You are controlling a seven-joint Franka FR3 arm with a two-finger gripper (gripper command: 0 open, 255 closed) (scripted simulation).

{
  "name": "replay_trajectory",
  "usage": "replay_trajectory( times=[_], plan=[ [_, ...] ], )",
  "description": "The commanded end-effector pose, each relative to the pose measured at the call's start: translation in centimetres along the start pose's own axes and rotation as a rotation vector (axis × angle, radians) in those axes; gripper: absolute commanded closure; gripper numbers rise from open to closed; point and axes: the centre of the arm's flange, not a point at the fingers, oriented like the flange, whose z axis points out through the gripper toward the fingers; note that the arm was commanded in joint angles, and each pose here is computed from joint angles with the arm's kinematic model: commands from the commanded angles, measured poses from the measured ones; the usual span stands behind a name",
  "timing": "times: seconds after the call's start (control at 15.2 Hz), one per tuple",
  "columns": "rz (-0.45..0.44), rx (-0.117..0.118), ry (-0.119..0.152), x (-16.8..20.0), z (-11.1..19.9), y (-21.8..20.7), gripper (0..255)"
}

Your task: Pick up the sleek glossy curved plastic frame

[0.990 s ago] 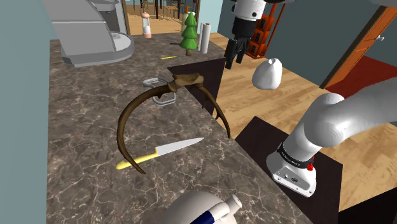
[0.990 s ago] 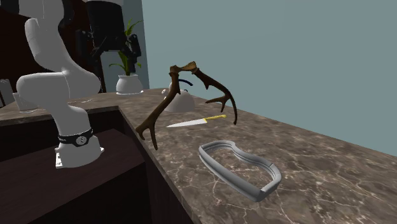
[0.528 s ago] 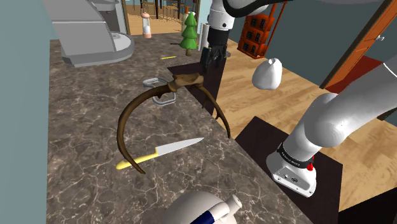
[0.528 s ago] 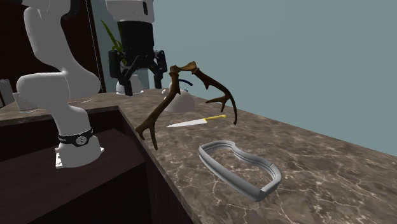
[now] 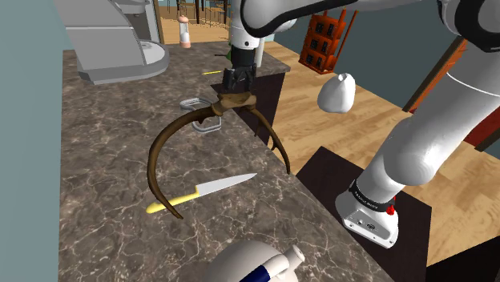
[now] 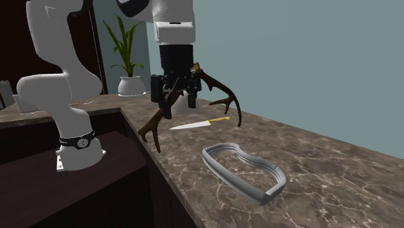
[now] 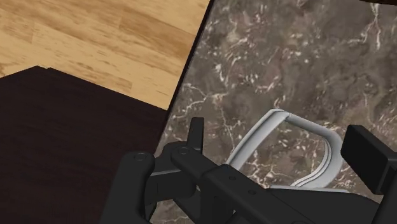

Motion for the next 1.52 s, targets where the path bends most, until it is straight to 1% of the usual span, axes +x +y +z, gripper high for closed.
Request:
replay_trajectory(
  times=[0.0, 0.86, 0.92, 1.39, 1.45],
  plan=[
    [-0.002, 0.002, 0.0, 2.3, 1.4, -0.8, 0],
    [-0.012, 0.009, -0.002, 16.7, 9.2, -5.9, 0],
    [-0.012, 0.009, -0.002, 17.1, 9.4, -6.0, 0],
    [-0.012, 0.009, -0.002, 17.2, 13.4, -5.8, 0],
    [-0.012, 0.009, -0.002, 17.2, 13.4, -5.8, 0]
  ],
)
